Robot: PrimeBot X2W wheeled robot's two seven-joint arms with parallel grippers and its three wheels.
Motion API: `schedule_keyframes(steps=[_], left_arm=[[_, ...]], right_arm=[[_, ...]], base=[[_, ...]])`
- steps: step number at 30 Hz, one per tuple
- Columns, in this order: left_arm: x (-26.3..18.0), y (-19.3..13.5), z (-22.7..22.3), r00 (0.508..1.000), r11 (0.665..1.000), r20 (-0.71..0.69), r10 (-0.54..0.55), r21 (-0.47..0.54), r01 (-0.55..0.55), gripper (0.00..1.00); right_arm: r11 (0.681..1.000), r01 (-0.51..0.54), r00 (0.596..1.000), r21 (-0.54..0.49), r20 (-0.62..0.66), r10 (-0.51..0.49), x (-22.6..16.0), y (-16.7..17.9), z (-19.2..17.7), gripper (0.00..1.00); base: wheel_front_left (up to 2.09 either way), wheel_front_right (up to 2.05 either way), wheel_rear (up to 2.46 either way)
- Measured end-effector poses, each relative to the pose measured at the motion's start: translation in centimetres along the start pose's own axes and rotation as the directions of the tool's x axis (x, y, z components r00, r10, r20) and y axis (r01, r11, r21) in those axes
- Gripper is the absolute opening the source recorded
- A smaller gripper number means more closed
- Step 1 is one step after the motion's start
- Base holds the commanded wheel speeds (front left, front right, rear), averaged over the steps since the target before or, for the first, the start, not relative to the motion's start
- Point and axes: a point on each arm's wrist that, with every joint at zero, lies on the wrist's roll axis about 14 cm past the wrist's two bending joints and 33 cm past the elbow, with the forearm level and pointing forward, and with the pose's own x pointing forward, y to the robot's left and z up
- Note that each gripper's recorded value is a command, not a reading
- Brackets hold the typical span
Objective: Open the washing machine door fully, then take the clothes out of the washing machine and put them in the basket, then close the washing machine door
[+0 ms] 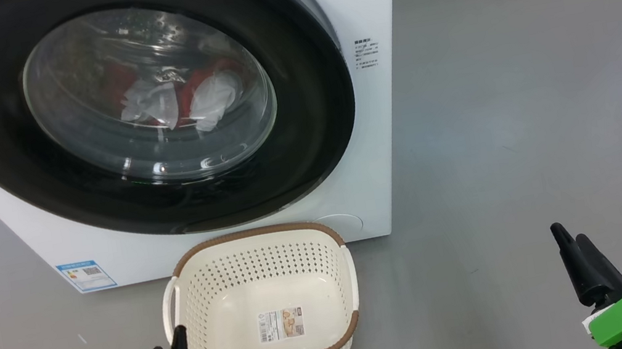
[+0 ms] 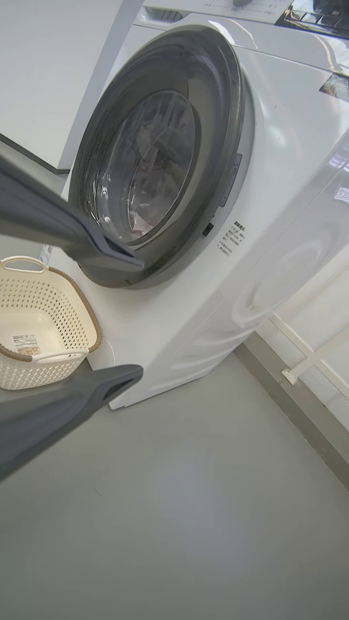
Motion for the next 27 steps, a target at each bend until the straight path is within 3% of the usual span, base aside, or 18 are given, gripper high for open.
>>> schedule_keyframes(steps=[15,27], left_arm=[[-0.1,-0.5,0.5,0.999,0.985,0.035,-0.013,0.171,0.007,1.00],[-0.4,-1.1,0.6,0.998,0.945,0.053,-0.040,0.326,0.021,1.00]], right_arm=[[0.987,-0.020,1.000,-0.160,0.015,0.022,0.0,0.3,0.3,1.00],[0.956,-0.046,0.998,-0.289,0.016,0.053,-0.2,0.8,0.2,1.00]], base=[[0.00,0.00,0.00],[0.00,0.00,0.00]])
